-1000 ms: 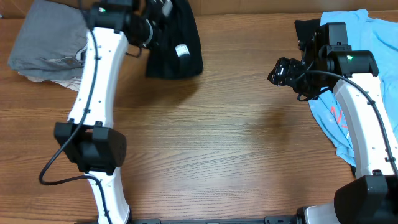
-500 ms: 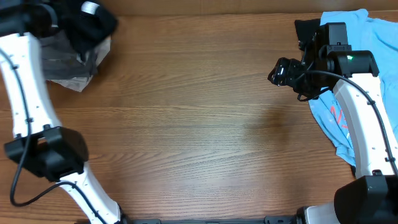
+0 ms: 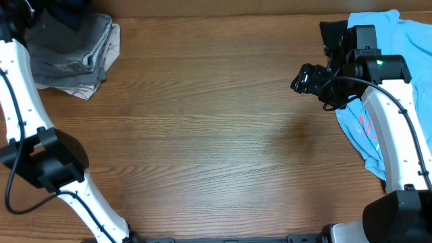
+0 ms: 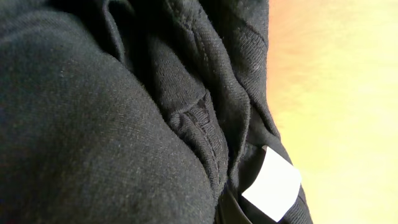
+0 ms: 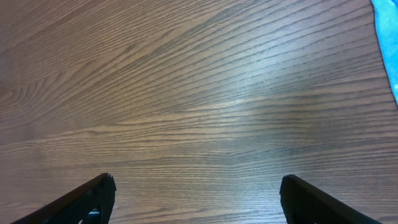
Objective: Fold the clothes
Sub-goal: 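Carry the bundle with the left gripper to the grey clothes stack, then lower the bundle onto the stack and open the left gripper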
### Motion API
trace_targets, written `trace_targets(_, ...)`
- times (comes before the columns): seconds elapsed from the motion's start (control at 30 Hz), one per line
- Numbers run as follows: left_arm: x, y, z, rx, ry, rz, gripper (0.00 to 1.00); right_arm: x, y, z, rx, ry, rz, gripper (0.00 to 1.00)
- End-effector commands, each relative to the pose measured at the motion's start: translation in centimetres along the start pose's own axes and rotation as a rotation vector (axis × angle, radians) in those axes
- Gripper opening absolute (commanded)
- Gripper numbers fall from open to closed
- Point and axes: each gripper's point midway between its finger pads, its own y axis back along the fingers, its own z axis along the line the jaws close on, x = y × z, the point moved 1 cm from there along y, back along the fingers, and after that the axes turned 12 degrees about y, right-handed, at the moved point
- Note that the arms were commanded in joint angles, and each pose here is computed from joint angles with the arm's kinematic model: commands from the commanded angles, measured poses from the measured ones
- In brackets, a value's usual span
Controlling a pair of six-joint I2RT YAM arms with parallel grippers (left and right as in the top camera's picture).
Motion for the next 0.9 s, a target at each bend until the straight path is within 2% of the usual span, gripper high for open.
trace_targets(0.0,1.5,-3.4,3.2,-0.042,0.06,0.054,0.04,-0.4,0.5,0.1,0.005,0.01,-0.019,0.88)
trace_targets(0.2,4.1,-6.1,9.5,-0.199,0.072,0.14,0.04,-0.4,0.5,0.1,0.005,0.011,-0.022,0.88)
trace_targets(0.4,4.5,-4.7,13.6,-0.385,0.036,0.146,0.04,-0.6,0.5,0.1,0.005,0.013,-0.028,0.88)
trace_targets(0.47,4.2,-4.5,13.8,-0.389,0.006,0.152,0.05,-0.7,0.5,0.1,0.004,0.015,-0.035,0.88)
trace_targets(0.57,3.5,-3.7,14.5,-0.397,0.004,0.153,0.13,-0.9,0.5,0.1,0.003,0.016,-0.04,0.88)
trace_targets(0.67,2.9,-3.0,14.7,-0.389,0.02,0.158,0.29,-0.9,0.5,0.1,0.003,0.016,-0.04,0.88)
trace_targets(0.87,3.0,-0.3,11.2,-0.177,-0.147,0.288,0.41,-0.9,0.5,0.1,0.003,0.016,-0.04,0.88)
